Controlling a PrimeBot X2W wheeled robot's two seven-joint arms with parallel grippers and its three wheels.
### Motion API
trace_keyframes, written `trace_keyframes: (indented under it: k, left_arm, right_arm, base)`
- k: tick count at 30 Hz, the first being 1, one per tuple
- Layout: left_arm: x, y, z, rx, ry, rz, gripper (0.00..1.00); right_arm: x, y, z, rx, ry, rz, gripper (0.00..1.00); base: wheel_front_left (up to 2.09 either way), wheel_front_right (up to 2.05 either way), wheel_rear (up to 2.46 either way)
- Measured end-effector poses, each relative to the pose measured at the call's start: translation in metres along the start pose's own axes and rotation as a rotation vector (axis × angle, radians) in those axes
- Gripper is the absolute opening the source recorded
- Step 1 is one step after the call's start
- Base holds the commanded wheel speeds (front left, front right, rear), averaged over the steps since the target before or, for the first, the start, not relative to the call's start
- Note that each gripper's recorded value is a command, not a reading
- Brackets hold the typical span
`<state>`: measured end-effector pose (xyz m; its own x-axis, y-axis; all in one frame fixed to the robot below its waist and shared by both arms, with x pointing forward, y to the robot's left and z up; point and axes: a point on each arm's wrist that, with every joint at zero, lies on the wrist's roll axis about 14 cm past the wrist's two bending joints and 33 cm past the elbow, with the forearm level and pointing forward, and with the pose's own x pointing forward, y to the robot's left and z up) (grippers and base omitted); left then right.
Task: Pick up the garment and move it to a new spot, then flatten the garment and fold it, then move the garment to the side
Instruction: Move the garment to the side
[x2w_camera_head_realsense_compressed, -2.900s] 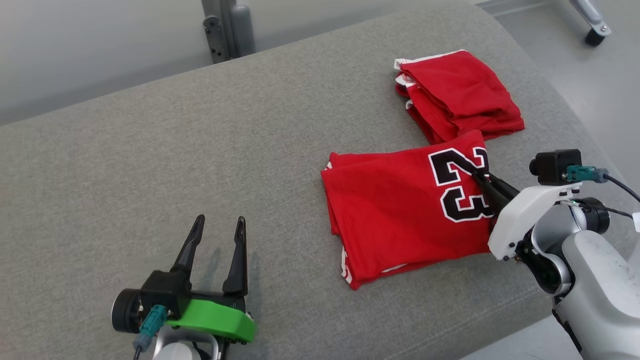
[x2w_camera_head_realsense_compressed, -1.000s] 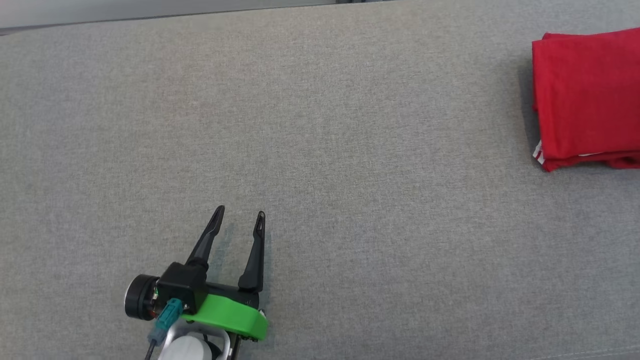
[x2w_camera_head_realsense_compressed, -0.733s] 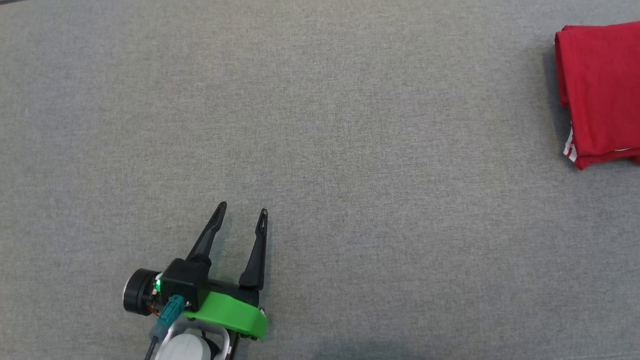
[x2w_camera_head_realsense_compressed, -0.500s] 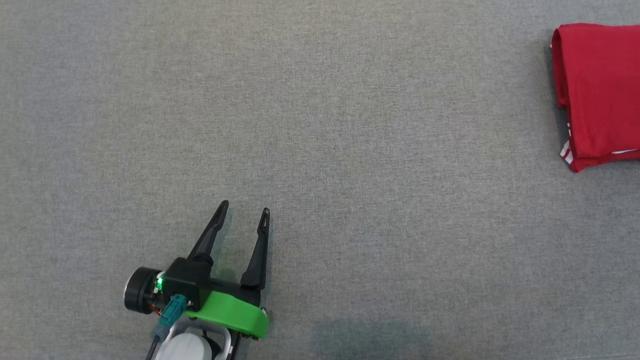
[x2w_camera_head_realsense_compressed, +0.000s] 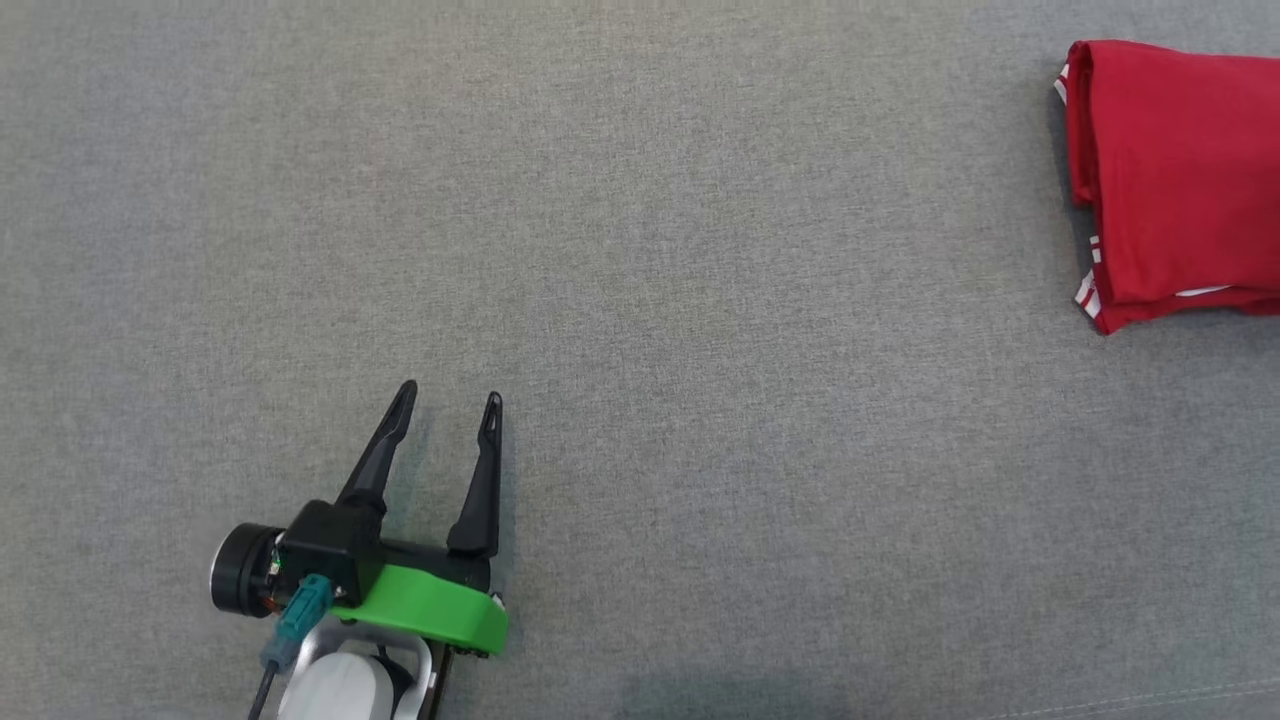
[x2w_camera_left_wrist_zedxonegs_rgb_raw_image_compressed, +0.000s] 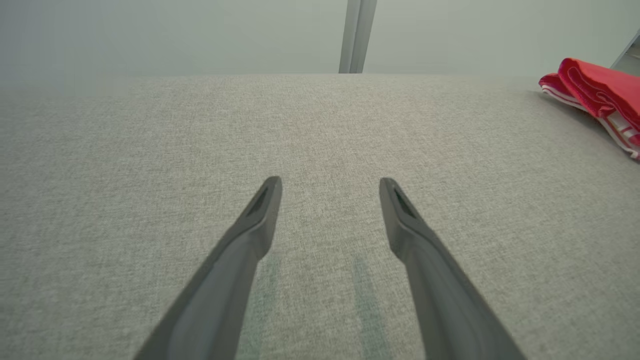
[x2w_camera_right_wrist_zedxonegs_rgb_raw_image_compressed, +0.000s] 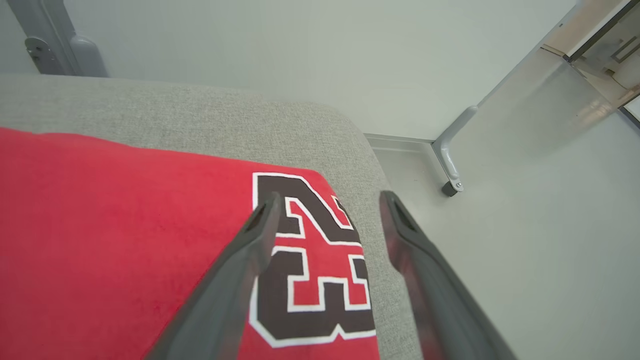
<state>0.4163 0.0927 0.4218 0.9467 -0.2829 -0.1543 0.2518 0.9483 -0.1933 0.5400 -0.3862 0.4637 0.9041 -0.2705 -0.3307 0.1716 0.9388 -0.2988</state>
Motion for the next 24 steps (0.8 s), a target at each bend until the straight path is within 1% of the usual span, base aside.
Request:
trace_keyframes:
  k: [4, 8, 11, 17, 20, 24]
  left_arm:
    - [-0.001, 0.002, 0.012, -0.009, -0.034, 0.008, 1.00]
    - [-0.005, 0.013, 0.022, -0.021, -0.064, 0.056, 1.00]
    - [-0.010, 0.021, 0.035, -0.043, -0.107, 0.097, 1.00]
    - [-0.026, 0.030, 0.055, -0.045, -0.173, 0.148, 1.00]
    - [-0.037, 0.033, 0.060, -0.050, -0.188, 0.165, 1.00]
    - [-0.054, 0.043, 0.060, -0.038, -0.190, 0.211, 1.00]
  right_arm:
    - [-0.007, 0.019, 0.029, 0.014, -0.110, 0.049, 1.00]
    - [-0.020, 0.042, 0.061, 0.051, -0.226, 0.108, 1.00]
    - [-0.035, 0.064, 0.078, 0.076, -0.298, 0.167, 1.00]
    - [-0.072, 0.105, 0.094, 0.173, -0.398, 0.271, 1.00]
    - [-0.096, 0.131, 0.087, 0.253, -0.412, 0.329, 1.00]
    - [-0.128, 0.152, 0.079, 0.291, -0.442, 0.377, 1.00]
  base:
    - [0.00, 0.00, 0.00]
    - [0.00, 0.00, 0.00]
    - [0.00, 0.00, 0.00]
    - [0.00, 0.00, 0.00]
    - [0.00, 0.00, 0.00]
    - [0.00, 0.00, 0.00]
